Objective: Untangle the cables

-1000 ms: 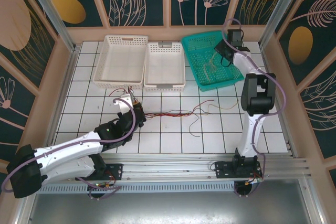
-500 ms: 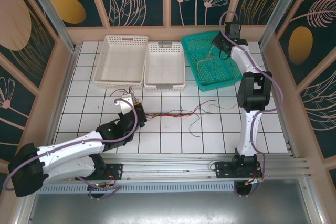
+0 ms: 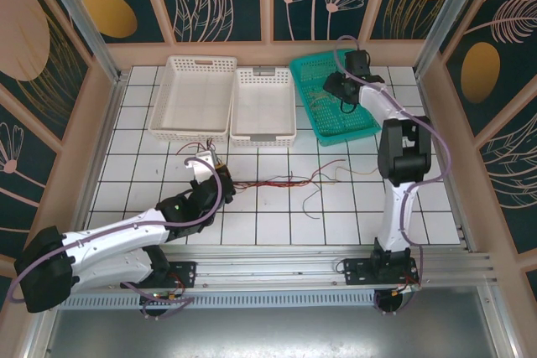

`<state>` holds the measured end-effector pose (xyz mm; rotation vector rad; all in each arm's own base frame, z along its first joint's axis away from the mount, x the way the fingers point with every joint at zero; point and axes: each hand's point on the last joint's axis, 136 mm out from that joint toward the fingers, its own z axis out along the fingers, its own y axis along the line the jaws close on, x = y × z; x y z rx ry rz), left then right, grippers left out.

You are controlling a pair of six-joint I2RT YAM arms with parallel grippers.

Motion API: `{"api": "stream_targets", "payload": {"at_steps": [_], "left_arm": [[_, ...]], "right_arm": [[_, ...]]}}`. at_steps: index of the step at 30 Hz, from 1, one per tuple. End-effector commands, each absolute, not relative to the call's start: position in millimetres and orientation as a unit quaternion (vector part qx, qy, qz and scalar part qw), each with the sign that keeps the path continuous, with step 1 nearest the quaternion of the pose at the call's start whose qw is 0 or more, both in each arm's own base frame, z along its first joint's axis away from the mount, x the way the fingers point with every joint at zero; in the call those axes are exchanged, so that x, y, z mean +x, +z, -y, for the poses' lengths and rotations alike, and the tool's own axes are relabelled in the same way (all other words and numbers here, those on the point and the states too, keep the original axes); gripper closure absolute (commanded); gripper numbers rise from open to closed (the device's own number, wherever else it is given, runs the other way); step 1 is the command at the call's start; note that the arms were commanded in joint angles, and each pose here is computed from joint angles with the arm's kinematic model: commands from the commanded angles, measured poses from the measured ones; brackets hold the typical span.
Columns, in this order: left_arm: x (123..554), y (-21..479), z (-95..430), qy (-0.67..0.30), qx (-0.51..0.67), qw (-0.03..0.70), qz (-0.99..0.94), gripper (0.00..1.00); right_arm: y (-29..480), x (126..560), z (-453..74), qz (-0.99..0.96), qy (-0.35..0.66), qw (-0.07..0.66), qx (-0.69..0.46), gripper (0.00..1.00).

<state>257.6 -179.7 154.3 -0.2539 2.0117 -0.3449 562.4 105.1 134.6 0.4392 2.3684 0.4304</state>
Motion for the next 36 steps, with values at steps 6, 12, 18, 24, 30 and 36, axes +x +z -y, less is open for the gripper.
{"api": "stream_targets", "payload": {"at_steps": [6,12,18,24,30,36], "left_arm": [[263.6,172.8,183.3,-0.155,-0.116,0.531,-0.825,1.00],[264.8,180.0,182.7,-0.155,-0.124,0.532,-0.823,1.00],[263.3,186.7,174.6,-0.148,-0.125,0.545,-0.816,1.00],[261.8,188.8,170.0,-0.146,-0.125,0.551,-0.812,1.00],[263.4,187.4,175.6,-0.145,-0.119,0.545,-0.817,1.00],[264.5,190.2,178.0,-0.146,-0.116,0.545,-0.818,1.00]], "right_arm": [[247.4,494.1,-121.2,-0.864,0.162,0.459,0.124,0.38],[221.0,405.9,-153.5,-0.868,0.227,0.432,0.089,0.36],[163.6,336.5,-144.6,-0.892,0.222,0.380,0.099,0.38],[118.2,293.4,-130.5,-0.910,0.203,0.342,0.115,0.41],[75.0,273.2,-134.1,-0.929,0.189,0.296,0.113,0.42],[50.9,276.5,-127.7,-0.939,0.153,0.285,0.121,0.46]]}}
